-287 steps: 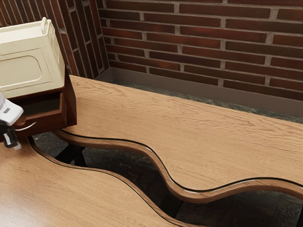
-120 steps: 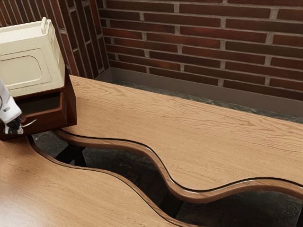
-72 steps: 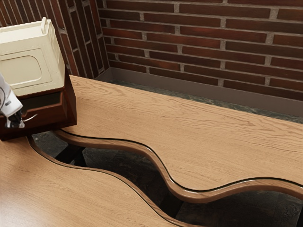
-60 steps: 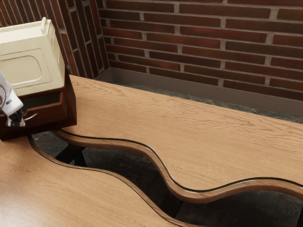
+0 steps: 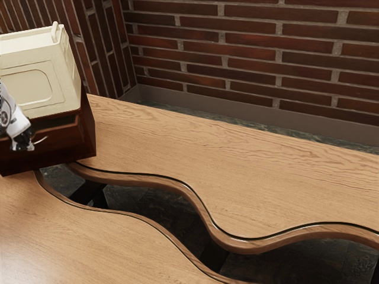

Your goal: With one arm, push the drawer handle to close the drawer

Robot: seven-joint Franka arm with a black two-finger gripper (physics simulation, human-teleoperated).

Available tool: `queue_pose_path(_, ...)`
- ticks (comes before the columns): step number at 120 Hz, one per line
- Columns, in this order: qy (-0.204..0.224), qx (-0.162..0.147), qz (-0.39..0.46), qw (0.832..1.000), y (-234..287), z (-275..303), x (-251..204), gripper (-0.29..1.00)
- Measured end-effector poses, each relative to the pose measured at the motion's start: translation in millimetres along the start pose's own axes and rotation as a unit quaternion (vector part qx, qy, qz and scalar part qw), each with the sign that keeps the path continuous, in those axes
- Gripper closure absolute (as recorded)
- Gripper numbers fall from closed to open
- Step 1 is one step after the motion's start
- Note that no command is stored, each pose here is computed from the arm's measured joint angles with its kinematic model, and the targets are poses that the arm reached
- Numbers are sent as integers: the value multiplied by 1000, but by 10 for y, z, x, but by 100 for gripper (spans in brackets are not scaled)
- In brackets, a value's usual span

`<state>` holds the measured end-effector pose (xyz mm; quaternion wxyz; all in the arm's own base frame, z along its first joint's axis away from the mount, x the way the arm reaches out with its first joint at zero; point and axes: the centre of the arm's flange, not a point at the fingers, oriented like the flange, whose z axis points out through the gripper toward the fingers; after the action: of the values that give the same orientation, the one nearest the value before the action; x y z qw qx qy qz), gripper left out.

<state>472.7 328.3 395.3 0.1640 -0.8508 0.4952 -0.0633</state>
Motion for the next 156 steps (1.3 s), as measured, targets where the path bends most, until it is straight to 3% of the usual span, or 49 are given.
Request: queue_pose_path(156, -20, 9, 32, 999, -542, 258, -279, 78)
